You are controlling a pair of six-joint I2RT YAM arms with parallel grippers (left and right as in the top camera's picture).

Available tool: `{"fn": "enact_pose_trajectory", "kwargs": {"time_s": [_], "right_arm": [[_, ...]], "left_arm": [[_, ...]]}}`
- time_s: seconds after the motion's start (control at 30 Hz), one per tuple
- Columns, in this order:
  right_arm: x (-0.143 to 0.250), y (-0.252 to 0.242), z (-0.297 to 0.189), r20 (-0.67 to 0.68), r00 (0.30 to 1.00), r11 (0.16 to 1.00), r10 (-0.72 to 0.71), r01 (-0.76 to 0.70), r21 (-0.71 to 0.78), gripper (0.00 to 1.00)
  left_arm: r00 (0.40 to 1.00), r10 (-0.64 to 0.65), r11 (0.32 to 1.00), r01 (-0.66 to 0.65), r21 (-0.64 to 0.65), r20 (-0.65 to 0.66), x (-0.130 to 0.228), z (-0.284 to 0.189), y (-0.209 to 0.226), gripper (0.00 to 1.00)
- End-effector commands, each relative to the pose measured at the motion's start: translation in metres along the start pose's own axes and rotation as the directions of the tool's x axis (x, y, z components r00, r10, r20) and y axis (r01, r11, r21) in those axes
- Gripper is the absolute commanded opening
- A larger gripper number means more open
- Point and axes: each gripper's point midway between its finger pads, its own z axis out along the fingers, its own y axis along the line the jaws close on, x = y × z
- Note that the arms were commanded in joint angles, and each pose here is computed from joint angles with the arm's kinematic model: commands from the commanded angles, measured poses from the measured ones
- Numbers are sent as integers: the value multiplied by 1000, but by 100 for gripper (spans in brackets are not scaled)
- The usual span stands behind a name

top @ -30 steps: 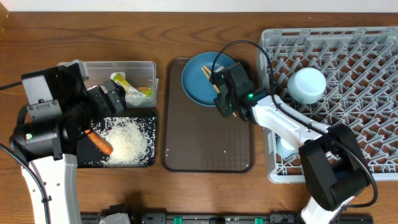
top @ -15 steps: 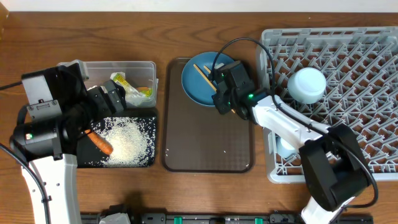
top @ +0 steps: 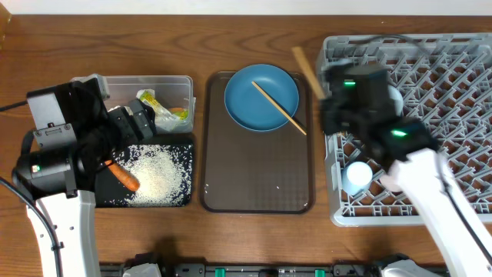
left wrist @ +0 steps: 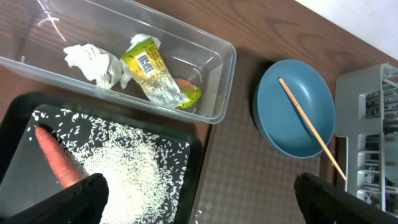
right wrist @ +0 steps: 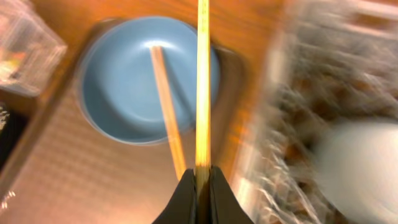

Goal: Sort waste into correct bins and load items into the dishwasher rack
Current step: 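Lift the chopsticks and carry them right into the rack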

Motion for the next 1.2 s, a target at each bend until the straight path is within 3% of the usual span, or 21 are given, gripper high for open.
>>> {"fn": "enact_pose_trajectory", "kwargs": {"time_s": [0.0,0.27,0.43,0.83,1.17], "right_arm": [[1,-42,-29,22,999,996,38,-40,86,1],[28,-141,-56,-18,992,954,127,-117,275,1],[46,-183,-48,-100,992,944,78,-42,327,1],[95,-222,14,-300,945,956,131,-40,291,1],[109,-232,31,-328,930,958,165,-72,278,1]], "left_arm": [[1000,10,1000,-10,-14,8,-1,-2,3,98],[1000,10,1000,-10,-14,8,-1,-2,3,98],[1000,10,1000,-10,-14,8,-1,-2,3,98],[1000,10,1000,-10,-14,8,-1,-2,3,98],[1000,10,1000,-10,-14,8,-1,-2,3,98]]}}
